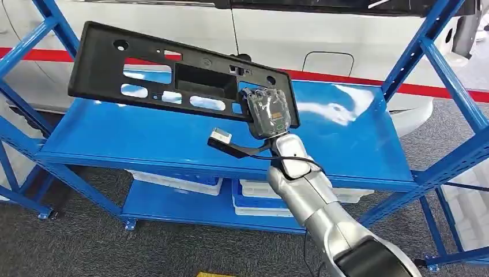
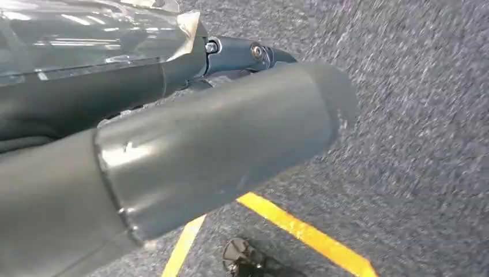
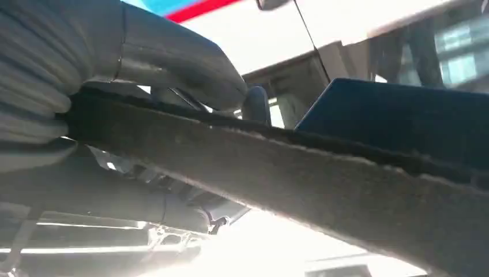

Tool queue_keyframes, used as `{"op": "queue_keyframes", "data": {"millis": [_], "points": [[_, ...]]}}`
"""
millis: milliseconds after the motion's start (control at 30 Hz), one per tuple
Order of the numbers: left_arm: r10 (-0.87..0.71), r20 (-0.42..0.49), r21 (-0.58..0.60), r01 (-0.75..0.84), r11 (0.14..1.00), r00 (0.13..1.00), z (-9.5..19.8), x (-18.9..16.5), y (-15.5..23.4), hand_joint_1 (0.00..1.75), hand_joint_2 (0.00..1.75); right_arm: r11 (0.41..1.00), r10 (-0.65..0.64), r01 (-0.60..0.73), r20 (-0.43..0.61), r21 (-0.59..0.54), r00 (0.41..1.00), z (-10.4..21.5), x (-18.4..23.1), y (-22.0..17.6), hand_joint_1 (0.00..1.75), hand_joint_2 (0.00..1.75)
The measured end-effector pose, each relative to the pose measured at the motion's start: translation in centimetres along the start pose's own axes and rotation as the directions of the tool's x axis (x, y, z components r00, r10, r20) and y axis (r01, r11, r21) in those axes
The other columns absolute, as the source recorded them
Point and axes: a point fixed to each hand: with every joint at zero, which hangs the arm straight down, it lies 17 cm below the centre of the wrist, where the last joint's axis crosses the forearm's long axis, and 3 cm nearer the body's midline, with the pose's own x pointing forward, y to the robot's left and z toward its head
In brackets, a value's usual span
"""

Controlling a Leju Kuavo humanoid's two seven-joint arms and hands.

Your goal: Take the parts from the cabinet and place them on the table.

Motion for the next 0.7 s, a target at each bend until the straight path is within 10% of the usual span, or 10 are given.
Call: {"op": "queue_keyframes", "data": {"millis": [700], "points": [[0.054,0.151,-0.046,-0.048,0.998,0.987,-0.5,4.7,-0.4,0.0,0.0,0.97,-0.084,0.112,0.135,-0.218,0.987,-3.3,4.0,-9.6,1.75,1.75]]}}
